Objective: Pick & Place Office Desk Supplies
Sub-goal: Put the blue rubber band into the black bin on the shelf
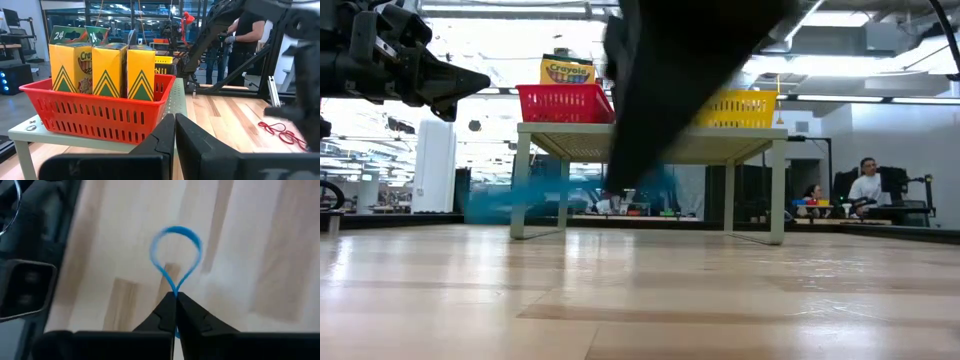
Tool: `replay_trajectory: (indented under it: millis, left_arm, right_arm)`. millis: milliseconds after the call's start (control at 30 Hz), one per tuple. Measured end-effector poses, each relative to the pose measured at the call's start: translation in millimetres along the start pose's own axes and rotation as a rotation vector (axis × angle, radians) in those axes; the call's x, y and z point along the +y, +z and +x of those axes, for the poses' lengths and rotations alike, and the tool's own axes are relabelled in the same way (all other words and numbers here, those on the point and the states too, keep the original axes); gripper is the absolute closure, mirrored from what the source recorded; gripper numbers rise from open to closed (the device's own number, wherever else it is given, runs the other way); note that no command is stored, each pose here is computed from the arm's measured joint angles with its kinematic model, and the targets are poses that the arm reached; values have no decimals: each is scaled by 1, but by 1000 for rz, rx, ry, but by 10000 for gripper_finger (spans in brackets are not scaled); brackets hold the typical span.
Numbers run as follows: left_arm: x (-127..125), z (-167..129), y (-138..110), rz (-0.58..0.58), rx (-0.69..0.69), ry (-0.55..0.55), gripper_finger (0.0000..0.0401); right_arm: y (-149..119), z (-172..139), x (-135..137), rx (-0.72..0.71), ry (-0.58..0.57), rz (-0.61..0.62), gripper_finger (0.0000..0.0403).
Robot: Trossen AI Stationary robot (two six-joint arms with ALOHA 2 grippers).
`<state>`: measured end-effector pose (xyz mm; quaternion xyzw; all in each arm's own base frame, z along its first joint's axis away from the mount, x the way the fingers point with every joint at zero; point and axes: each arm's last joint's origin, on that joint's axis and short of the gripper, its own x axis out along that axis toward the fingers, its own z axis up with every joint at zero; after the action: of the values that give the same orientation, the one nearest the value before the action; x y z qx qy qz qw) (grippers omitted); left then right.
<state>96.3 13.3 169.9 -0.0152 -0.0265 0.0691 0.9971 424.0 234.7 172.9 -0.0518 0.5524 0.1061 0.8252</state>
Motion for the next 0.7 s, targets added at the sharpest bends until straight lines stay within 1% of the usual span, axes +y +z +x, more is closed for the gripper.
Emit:
replay_trajectory:
  millis: [100,267,333,400,467,533,567,700]
  left_arm:
    - [0,0,0,0,0,0,393]
    - [0,0,0,0,0,0,393]
    - [0,0,0,0,0,0,393]
    - [0,0,0,0,-1,0,393]
    - [0,0,0,0,-1,0,393]
    - [0,0,0,0,-1,0,393]
    - [0,0,0,0,-2,0,393]
    - [0,0,0,0,4,0,393]
  right_arm:
    - [17,-27,-1,-34,-28,-77,401]
    - [41,-89,-15,-63,-165,-158,402]
    - [43,-114,-25,-76,-245,-181,402]
    - [35,-138,-38,-94,-323,-190,402]
    - [30,-167,-55,-128,-378,-141,402]
    - [21,-196,-75,-136,-440,-67,402]
    - [19,-209,-83,-162,-460,-31,402]
    - [9,-246,-121,-202,-508,61,403]
